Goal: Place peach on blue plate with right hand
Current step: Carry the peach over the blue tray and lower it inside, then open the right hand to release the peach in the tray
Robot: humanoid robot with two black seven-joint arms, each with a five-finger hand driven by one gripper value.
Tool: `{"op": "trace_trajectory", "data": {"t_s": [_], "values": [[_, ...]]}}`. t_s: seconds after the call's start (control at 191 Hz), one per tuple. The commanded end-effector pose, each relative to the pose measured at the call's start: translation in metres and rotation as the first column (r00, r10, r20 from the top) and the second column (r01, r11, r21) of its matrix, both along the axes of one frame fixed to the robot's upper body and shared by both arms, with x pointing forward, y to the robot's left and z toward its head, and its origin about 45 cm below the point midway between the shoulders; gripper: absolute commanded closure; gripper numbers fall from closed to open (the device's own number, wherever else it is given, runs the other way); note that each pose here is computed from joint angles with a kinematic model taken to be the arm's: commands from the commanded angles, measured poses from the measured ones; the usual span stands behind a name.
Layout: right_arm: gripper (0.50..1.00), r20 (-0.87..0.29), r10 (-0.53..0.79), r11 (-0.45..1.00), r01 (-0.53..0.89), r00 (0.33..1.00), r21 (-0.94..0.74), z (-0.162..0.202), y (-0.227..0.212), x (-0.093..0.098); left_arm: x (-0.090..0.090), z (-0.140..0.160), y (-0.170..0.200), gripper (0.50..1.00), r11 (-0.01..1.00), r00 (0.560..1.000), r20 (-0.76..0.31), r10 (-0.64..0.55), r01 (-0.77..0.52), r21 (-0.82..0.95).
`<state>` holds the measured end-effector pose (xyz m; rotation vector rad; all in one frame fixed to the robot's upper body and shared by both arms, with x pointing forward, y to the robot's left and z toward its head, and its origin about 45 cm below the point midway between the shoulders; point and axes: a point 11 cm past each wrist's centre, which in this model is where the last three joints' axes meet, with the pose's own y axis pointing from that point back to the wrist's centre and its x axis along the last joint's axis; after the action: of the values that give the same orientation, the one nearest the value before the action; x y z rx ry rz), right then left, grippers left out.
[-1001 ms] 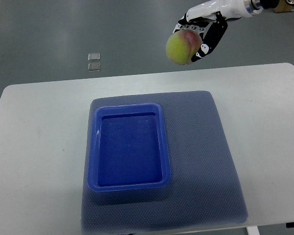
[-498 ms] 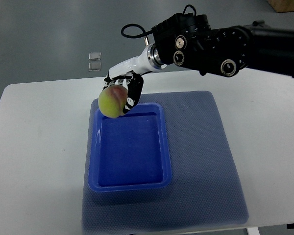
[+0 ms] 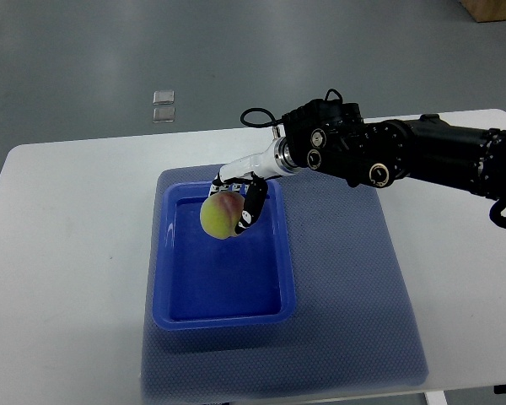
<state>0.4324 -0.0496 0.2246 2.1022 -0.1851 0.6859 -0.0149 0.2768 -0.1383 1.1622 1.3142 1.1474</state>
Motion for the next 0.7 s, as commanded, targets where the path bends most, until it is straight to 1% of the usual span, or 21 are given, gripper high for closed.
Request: {"op": "trace_trajectory", "data": {"t_s": [0.0, 0.094, 0.141, 0.194, 0.22, 0.267, 0.272, 0.293, 0.299, 0.304, 0.309, 0.314, 0.32, 0.335, 0.383, 0.43, 0.435, 0.456, 0.529, 0.592, 0.697], "values": [[1.000, -0.006, -0.010, 1.000, 0.010, 1.000, 0.006, -0.007, -0.002, -0.002, 0.000, 0.000, 0.000, 0.500, 1.000, 1.000, 0.000, 0.000, 0.000, 0.000], [1.000, -0.012, -0.012, 1.000, 0.012, 1.000, 0.006, -0.010, -0.003, -0.003, 0.000, 0.000, 0.000, 0.500, 1.000, 1.000, 0.000, 0.001, -0.001, 0.000], [0.963, -0.018, -0.012, 1.000, 0.012, 1.000, 0.009, -0.012, -0.003, -0.004, 0.000, 0.000, -0.001, 0.500, 1.000, 1.000, 0.000, 0.001, -0.001, -0.003], [0.955, -0.028, -0.012, 1.000, 0.013, 1.000, 0.010, -0.016, -0.003, -0.007, 0.000, 0.000, -0.001, 0.500, 1.000, 1.000, 0.000, 0.001, -0.001, -0.005], [0.934, -0.032, -0.014, 1.000, 0.014, 0.999, 0.011, -0.018, -0.004, -0.008, 0.000, 0.000, -0.001, 0.500, 1.000, 1.000, 0.000, 0.001, -0.001, -0.005], [0.934, -0.032, -0.014, 1.000, 0.014, 0.999, 0.011, -0.018, -0.004, -0.008, 0.000, 0.000, -0.001, 0.500, 1.000, 1.000, 0.000, 0.001, -0.001, -0.005], [0.873, -0.036, -0.018, 1.000, 0.018, 0.999, 0.015, -0.021, -0.004, -0.009, 0.000, 0.000, -0.001, 0.500, 1.000, 1.000, 0.000, 0.001, -0.001, -0.003], [0.828, -0.039, -0.019, 1.000, 0.019, 0.999, 0.015, -0.023, -0.005, -0.009, 0.000, 0.000, -0.001, 0.500, 1.000, 1.000, 0.000, 0.001, -0.001, -0.005], [0.828, -0.039, -0.019, 1.000, 0.019, 0.999, 0.015, -0.023, -0.005, -0.009, 0.000, 0.000, -0.001, 0.500, 1.000, 1.000, 0.000, 0.001, -0.001, -0.005], [0.806, -0.040, -0.018, 1.000, 0.019, 0.999, 0.014, -0.023, -0.005, -0.010, 0.000, 0.000, -0.001, 0.500, 1.000, 1.000, 0.000, 0.001, -0.001, -0.003], [0.805, -0.040, -0.018, 1.000, 0.019, 0.999, 0.014, -0.023, -0.005, -0.010, 0.000, 0.000, -0.001, 0.500, 1.000, 1.000, 0.000, 0.001, -0.001, -0.003], [0.781, -0.041, -0.019, 1.000, 0.019, 0.999, 0.014, -0.024, -0.005, -0.010, 0.000, 0.000, -0.001, 0.500, 1.000, 1.000, 0.000, 0.001, -0.001, -0.005], [0.781, -0.041, -0.019, 1.000, 0.019, 0.999, 0.014, -0.024, -0.005, -0.010, 0.000, 0.000, -0.001, 0.500, 1.000, 1.000, 0.000, 0.001, -0.001, -0.005], [0.734, -0.043, -0.019, 1.000, 0.020, 0.999, 0.014, -0.025, -0.005, -0.010, 0.000, 0.000, -0.001, 0.500, 1.000, 1.000, 0.000, 0.001, -0.001, -0.003], [0.679, -0.043, -0.020, 1.000, 0.021, 0.999, 0.015, -0.025, -0.005, -0.010, 0.000, 0.000, -0.001, 0.500, 1.000, 1.000, 0.000, 0.001, -0.001, -0.002], [0.679, -0.043, -0.020, 1.000, 0.021, 0.999, 0.015, -0.025, -0.005, -0.010, 0.000, 0.000, -0.001, 0.500, 1.000, 1.000, 0.000, 0.001, -0.001, -0.002], [0.624, -0.045, -0.021, 1.000, 0.022, 0.999, 0.017, -0.025, -0.005, -0.010, 0.000, 0.000, -0.001, 0.500, 1.000, 1.000, 0.000, 0.001, -0.001, -0.003], [0.607, -0.046, -0.022, 1.000, 0.023, 0.999, 0.018, -0.025, -0.005, -0.010, 0.000, 0.000, -0.001, 0.500, 1.000, 1.000, 0.000, 0.003, -0.003, -0.003], [0.603, -0.046, -0.022, 1.000, 0.023, 0.999, 0.018, -0.025, -0.005, -0.010, 0.000, 0.000, -0.001, 0.500, 1.000, 1.000, 0.000, 0.003, -0.003, -0.003], [0.577, -0.049, -0.018, 1.000, 0.019, 0.999, 0.019, -0.023, -0.004, -0.011, 0.000, 0.000, -0.002, 0.500, 1.000, 1.000, 0.001, 0.002, -0.002, -0.005], [0.570, -0.043, -0.018, 0.999, 0.020, 0.999, 0.027, -0.019, -0.002, -0.009, 0.000, 0.000, -0.001, 0.500, 1.000, 1.000, 0.000, 0.003, -0.003, -0.002]]}}
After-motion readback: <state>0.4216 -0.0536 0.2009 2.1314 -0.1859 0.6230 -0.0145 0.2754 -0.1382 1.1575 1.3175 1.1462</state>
